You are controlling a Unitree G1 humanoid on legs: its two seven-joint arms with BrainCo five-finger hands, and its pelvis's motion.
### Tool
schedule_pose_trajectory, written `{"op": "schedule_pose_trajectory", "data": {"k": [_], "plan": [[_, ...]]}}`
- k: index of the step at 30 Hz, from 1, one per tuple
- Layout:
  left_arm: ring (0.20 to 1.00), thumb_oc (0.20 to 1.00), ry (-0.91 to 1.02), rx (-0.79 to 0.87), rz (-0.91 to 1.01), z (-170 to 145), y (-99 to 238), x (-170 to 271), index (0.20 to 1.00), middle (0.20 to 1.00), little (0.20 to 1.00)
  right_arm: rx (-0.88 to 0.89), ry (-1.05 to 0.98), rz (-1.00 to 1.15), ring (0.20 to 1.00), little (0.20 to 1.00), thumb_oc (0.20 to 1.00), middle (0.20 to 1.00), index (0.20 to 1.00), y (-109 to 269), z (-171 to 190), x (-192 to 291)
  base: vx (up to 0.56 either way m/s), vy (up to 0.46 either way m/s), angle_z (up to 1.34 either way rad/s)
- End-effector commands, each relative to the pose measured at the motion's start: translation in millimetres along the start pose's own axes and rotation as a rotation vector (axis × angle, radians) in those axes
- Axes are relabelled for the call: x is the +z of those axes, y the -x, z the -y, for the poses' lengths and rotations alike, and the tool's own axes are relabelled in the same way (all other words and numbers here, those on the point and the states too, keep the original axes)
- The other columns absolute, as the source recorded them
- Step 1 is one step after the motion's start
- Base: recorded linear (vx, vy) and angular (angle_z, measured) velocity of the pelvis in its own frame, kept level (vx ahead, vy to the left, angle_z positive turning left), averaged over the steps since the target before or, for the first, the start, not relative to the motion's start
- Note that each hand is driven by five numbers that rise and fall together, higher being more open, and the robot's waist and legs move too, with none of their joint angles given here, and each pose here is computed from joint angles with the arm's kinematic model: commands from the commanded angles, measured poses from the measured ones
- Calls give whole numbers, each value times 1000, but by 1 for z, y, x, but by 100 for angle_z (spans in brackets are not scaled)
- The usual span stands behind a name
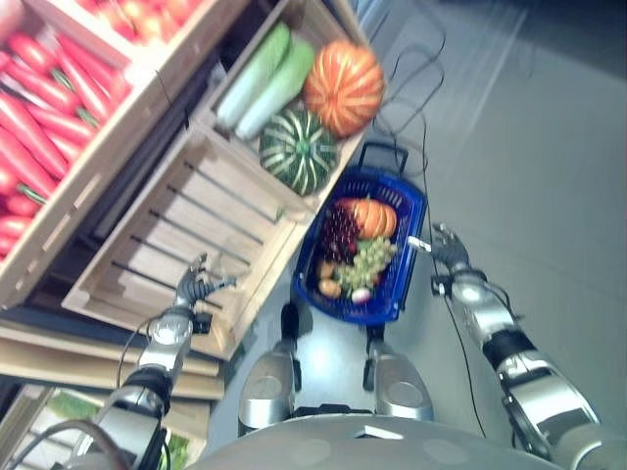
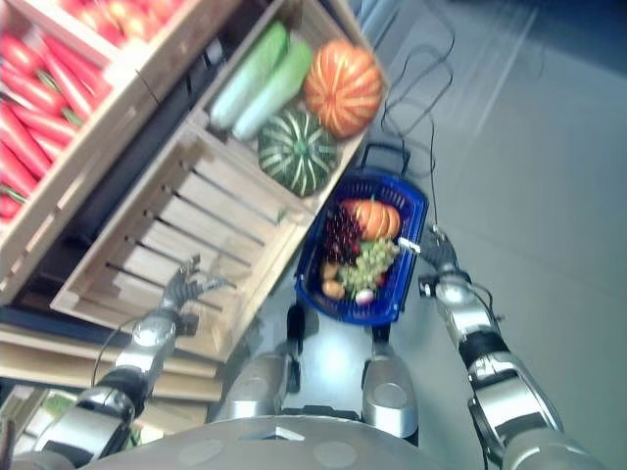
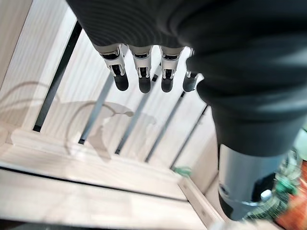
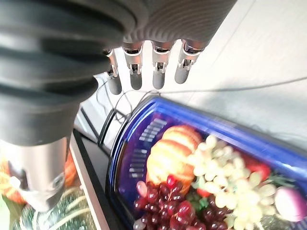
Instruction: Pick up fruits and vegetables into the basket
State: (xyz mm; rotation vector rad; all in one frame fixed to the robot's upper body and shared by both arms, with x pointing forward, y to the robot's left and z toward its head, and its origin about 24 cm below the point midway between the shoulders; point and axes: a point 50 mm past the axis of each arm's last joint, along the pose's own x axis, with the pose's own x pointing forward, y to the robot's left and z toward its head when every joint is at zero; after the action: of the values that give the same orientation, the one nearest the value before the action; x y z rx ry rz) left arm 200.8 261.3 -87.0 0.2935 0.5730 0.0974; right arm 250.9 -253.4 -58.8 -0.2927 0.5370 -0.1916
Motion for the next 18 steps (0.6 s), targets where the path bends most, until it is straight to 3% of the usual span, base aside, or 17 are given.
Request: {"op": "schedule_pose_trajectory", "data": {"k": [1,10,18], "plan": [[1000,1000,-62,-98,-107,11,6,-24,1000,1000,1000,27,42,-68,1000,1000,1000,1000,1000,10,-2,-31,98,-24,-9],[1000,1000,-27,-238,-475,23,43,-93,1000,1000,1000,115,68,-466,1000,1000,1000,1000,1000,49,-13,-119,34,-5,-4],[1000,1000,58,-293,-619,33,59,-113,1000,1000,1000,153,64,-794,1000,1000,1000,1000,1000,90,-11,-169,20,6,-1]]}}
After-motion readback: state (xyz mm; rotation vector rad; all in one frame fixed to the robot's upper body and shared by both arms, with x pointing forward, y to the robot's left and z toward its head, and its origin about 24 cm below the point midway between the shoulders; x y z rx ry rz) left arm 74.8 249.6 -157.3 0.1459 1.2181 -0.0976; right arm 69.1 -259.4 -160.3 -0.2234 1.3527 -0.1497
